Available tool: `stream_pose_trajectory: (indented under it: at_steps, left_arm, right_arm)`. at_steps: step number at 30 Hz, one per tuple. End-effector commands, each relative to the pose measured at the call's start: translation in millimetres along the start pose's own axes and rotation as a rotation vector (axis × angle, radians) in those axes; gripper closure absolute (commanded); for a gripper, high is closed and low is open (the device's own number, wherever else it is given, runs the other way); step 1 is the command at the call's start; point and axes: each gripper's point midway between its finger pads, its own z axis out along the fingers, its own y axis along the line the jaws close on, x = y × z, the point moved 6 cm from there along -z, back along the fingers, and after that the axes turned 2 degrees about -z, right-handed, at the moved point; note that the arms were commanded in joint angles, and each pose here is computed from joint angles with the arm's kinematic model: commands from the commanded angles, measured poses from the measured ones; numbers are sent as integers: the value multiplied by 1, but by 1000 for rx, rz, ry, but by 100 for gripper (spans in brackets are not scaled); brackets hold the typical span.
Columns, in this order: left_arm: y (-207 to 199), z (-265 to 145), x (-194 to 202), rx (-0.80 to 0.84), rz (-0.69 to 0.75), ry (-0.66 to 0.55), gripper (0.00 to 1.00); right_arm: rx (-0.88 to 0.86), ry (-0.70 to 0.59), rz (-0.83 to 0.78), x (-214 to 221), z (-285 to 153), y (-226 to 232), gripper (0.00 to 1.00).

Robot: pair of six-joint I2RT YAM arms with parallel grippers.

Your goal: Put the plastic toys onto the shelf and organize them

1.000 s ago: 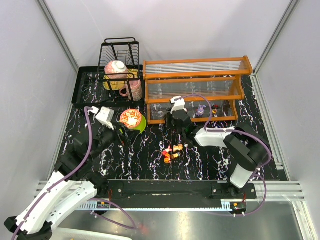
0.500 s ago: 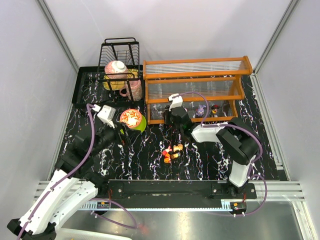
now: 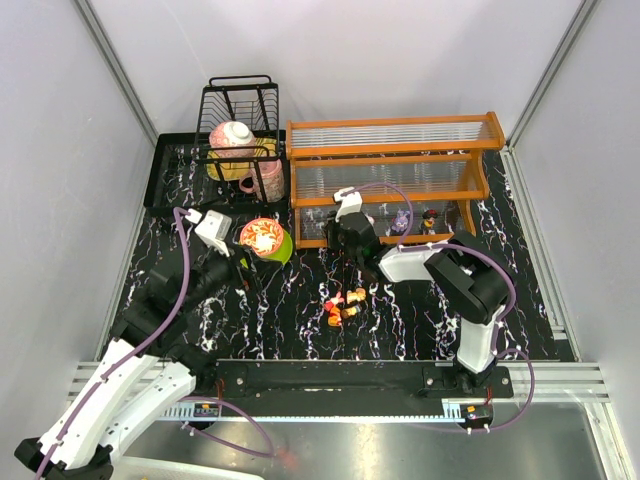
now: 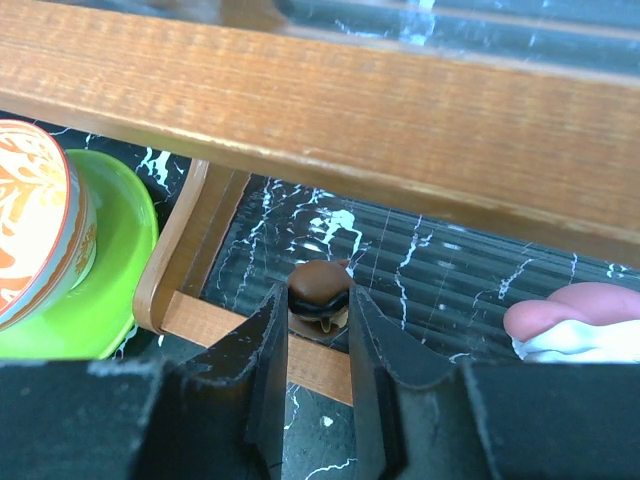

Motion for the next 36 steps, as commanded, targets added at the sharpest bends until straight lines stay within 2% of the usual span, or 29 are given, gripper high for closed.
stream_pose_trajectory:
  at_steps: [1,23,36]
  left_arm:
    - [-8,-2,-16,37,16,-48,2]
    - [-6,-4,-15,25,11,-54,2]
    - [-6,-6,-15,22,12,-65,1]
  right_arm:
    - [-6,-84,13,-24,9,4,100]
    - [43,-78,16,-19,13,-1,98]
    - [44,-64,25,-14,14,-1,85]
